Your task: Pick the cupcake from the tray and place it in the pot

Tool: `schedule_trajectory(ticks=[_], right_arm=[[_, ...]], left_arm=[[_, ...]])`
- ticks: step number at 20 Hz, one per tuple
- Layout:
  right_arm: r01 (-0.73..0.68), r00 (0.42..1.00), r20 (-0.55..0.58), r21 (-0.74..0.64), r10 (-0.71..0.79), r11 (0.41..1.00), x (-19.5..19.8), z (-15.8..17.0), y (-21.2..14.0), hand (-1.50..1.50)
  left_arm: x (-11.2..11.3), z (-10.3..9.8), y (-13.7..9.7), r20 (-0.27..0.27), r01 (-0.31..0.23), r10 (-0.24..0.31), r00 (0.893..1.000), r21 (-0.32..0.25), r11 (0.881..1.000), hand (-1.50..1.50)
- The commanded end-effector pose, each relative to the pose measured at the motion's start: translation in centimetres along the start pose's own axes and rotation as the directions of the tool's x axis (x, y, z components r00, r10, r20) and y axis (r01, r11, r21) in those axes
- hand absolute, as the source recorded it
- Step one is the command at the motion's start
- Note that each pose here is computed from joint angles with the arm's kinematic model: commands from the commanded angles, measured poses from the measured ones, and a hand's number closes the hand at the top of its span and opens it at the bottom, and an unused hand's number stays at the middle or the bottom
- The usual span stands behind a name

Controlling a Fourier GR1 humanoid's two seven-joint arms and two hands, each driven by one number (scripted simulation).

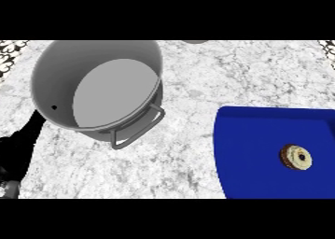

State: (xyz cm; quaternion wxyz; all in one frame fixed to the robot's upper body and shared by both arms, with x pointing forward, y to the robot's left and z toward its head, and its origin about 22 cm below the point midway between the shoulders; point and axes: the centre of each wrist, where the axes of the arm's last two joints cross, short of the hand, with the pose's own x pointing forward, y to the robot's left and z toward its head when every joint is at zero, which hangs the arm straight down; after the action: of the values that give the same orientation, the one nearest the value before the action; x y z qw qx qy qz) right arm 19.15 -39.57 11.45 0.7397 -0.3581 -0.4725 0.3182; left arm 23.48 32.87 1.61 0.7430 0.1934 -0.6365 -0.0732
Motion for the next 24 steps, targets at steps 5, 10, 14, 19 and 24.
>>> schedule_trajectory(ticks=[5, 10, 14, 19, 24], right_arm=[[-0.103, 0.983, -0.117, 0.285, 0.141, 0.953, 5.6, -2.9, -0.6, -1.50], [-0.087, 0.983, -0.120, 0.347, 0.136, 0.934, 6.3, -6.8, 1.8, -1.50], [-0.150, 0.966, -0.139, 0.377, 0.216, 0.914, 6.7, -6.6, 2.6, -1.50], [-0.174, 0.954, -0.162, 0.387, 0.252, 0.906, 7.4, -8.5, 4.2, -1.50], [-0.165, 0.952, -0.171, 0.411, 0.253, 0.897, 6.9, -10.4, 4.6, -1.50]], left_arm=[[0.8, -0.4, -2.5, 0.015, -0.007, 0.007, 1.000, -0.017, 1.000, 0.00], [2.0, -1.1, 1.0, -0.004, 0.024, -0.024, 1.000, 0.006, 1.000, 0.00], [-0.4, 0.1, 1.0, -0.023, 0.001, -0.001, 1.000, 0.016, 1.000, 0.00], [-0.5, -0.1, 1.0, -0.016, 0.000, 0.000, 1.000, 0.012, 1.000, 0.00], [0.8, 1.0, -1.1, -0.016, -0.010, 0.010, 1.000, 0.017, 1.000, 0.00]])
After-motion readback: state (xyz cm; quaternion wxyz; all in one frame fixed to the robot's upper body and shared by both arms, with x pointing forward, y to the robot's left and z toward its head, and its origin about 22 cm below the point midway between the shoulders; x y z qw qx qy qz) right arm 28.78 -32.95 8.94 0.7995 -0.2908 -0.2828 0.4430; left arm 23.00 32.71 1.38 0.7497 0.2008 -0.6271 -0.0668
